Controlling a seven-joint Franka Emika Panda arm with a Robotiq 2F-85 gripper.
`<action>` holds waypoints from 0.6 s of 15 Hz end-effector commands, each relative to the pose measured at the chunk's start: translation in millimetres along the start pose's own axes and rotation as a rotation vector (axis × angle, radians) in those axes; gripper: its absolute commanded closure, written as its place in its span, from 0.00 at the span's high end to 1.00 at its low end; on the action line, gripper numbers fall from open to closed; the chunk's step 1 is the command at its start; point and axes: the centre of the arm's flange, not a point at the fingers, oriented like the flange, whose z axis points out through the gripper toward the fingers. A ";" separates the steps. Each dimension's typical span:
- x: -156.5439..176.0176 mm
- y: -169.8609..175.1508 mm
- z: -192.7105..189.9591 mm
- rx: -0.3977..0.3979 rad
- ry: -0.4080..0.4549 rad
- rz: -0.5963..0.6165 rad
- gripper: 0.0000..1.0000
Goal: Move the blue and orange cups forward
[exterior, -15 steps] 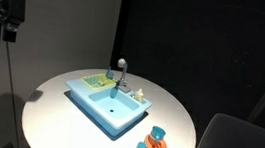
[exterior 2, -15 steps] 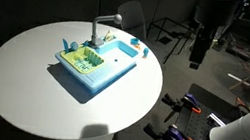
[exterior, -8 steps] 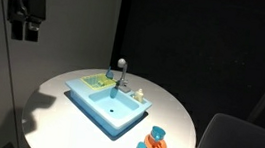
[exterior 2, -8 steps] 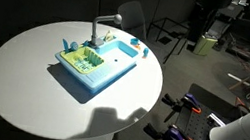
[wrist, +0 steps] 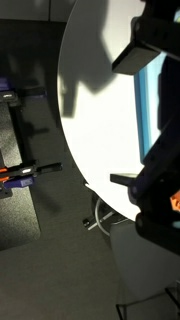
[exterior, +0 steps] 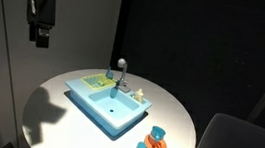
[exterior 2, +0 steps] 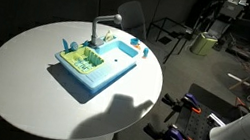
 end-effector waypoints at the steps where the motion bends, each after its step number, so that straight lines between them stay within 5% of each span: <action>1: -2.8 14.5 13.1 0.082 0.019 0.133 1.00; 9: 13.6 56.3 20.9 0.085 0.069 0.200 1.00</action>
